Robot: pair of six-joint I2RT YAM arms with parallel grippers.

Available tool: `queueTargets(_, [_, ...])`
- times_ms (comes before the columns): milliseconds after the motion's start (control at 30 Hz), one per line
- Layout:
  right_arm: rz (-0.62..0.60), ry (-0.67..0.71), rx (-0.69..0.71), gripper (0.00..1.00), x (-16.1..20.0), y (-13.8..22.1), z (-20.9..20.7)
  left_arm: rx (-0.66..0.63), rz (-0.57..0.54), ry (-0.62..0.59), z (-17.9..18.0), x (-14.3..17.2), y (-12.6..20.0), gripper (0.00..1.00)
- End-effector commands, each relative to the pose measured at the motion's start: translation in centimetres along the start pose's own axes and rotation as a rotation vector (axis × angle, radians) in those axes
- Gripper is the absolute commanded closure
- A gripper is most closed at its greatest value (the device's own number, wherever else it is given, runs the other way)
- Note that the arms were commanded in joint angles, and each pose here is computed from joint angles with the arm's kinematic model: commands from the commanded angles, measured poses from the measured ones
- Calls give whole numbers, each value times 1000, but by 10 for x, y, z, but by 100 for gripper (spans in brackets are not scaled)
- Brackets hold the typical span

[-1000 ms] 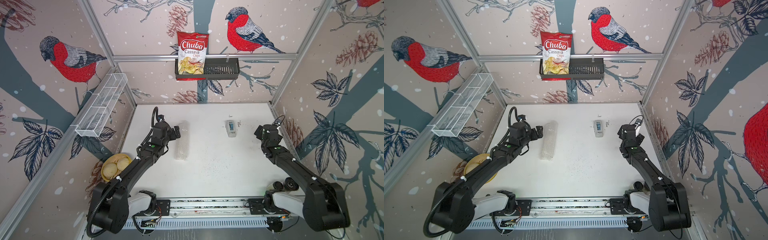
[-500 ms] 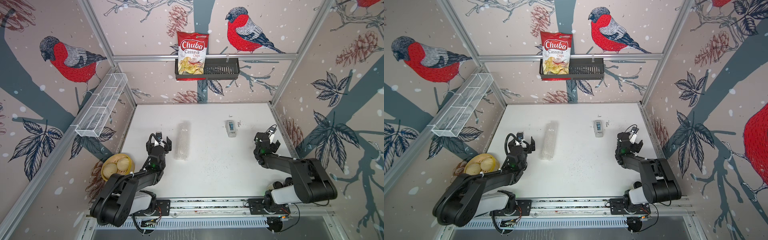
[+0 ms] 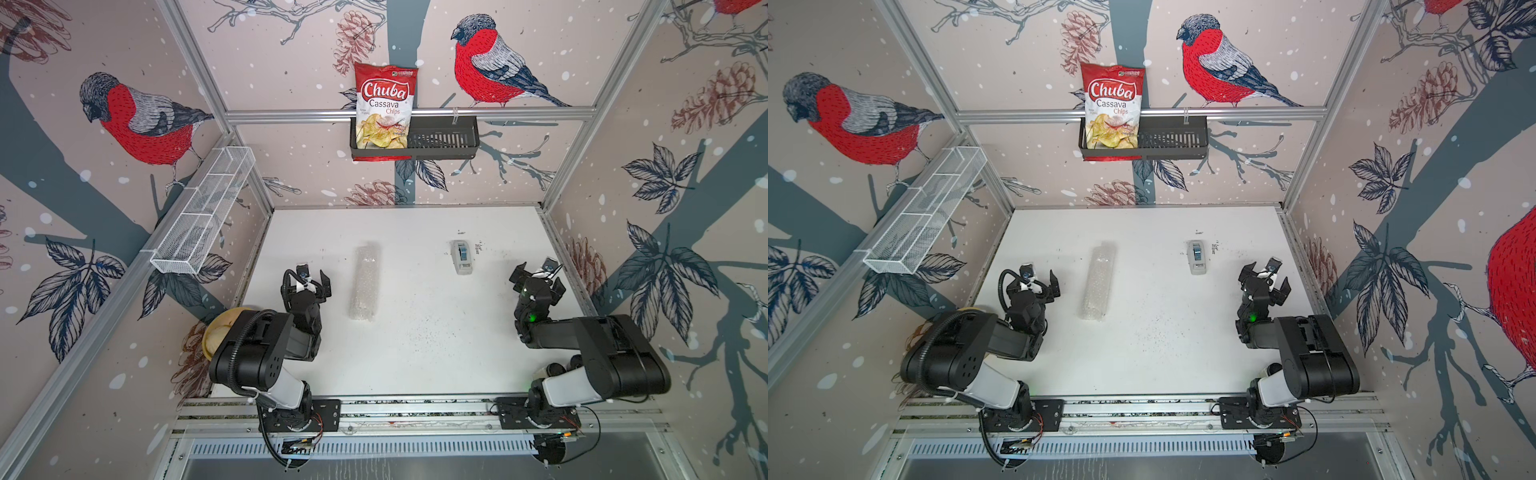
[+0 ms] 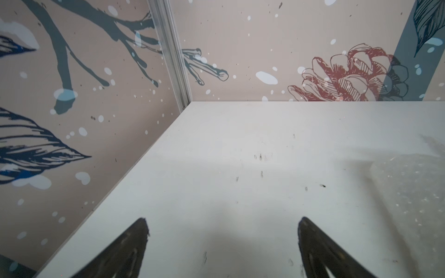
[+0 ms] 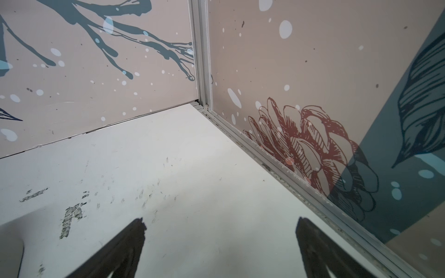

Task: Wrap vases in bubble wrap
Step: Reset both arms

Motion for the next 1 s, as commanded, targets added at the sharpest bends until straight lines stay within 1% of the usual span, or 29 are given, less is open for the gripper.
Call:
queueTargets(0, [-49,-34,-156,1,-2,2,2,67,-69,73,-3,-14,-5,4])
queueTargets(67, [-136,-40,-150,0,3,9,-2,61,-63,70,-3,-15,-8,4])
queueTargets(100, [-98,-29,-140,0,4,8,0,54,-44,71,-4,-14,-11,4])
queueTargets(133, [-57,-31,-145,0,3,4,1,57,-49,71,-3,-15,-11,4])
queueTargets(200, [-75,-37,-157,0,3,3,0,53,-53,69,-3,-15,-10,3])
queueTargets(267, [-55,-35,-159,0,3,2,0,54,-58,68,-3,-15,-10,3])
queueTargets(967, [-59,-35,-160,0,2,2,0,57,-55,69,-3,-14,-10,3])
Point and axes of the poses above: each gripper's point midway between its finger pads, its own y axis back along the fingers, its own z axis along the line the jaws close on, x = y × z, the point moved 10 cm from there along y, back along the fingers, and after that the axes turned 7 degrees about y, right-handed, at the moved point
